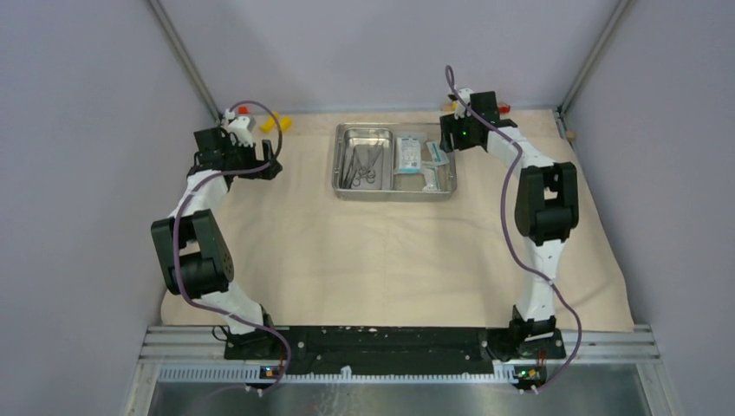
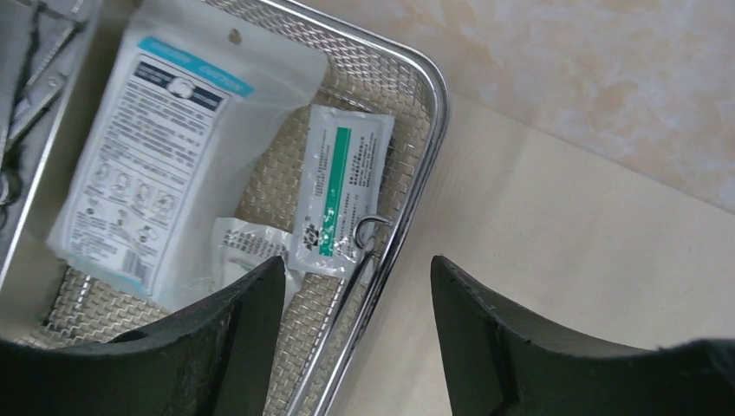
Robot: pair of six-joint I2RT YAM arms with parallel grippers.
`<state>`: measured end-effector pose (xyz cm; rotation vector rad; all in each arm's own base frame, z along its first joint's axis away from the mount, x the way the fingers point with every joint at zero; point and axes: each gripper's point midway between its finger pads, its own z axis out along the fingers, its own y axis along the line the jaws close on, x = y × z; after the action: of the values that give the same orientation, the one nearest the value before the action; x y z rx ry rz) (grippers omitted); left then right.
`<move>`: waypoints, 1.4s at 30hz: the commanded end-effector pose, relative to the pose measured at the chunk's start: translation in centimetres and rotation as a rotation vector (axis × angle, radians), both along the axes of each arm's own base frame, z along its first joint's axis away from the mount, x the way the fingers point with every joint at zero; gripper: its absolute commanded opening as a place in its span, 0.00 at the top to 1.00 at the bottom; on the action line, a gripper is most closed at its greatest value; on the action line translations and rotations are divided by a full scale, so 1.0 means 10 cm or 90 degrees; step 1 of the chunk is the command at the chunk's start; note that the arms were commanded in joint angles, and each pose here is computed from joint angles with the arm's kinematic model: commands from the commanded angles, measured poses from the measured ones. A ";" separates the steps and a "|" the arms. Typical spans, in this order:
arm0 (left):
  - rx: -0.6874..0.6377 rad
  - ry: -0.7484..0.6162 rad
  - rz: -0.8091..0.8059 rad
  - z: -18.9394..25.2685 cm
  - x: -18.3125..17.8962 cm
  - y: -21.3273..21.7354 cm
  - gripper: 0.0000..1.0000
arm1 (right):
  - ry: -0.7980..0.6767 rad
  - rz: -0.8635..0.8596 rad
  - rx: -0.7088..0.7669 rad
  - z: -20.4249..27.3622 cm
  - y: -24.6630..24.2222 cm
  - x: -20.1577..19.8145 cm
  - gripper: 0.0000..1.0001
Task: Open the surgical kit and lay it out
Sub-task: Move the container from the surgical kit.
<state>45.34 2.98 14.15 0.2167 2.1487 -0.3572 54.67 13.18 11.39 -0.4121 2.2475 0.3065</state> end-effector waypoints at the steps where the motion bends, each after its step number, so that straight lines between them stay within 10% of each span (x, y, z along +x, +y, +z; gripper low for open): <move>1: -0.009 -0.061 -0.021 0.31 0.01 -0.12 0.01 | 0.003 -0.035 -0.010 -0.03 -0.06 0.09 0.38; 17: -0.013 -0.066 -0.028 0.37 -0.05 -0.16 0.01 | 0.034 -0.078 -0.033 -0.18 -0.33 -0.09 0.74; 42: 0.006 -0.075 -0.026 0.42 -0.06 -0.14 0.01 | 0.015 -0.209 -0.116 0.02 -2.40 -0.24 0.86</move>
<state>44.72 1.83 16.32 0.2484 2.0906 -0.3731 51.55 -7.06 8.06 -0.0743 2.3913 0.0497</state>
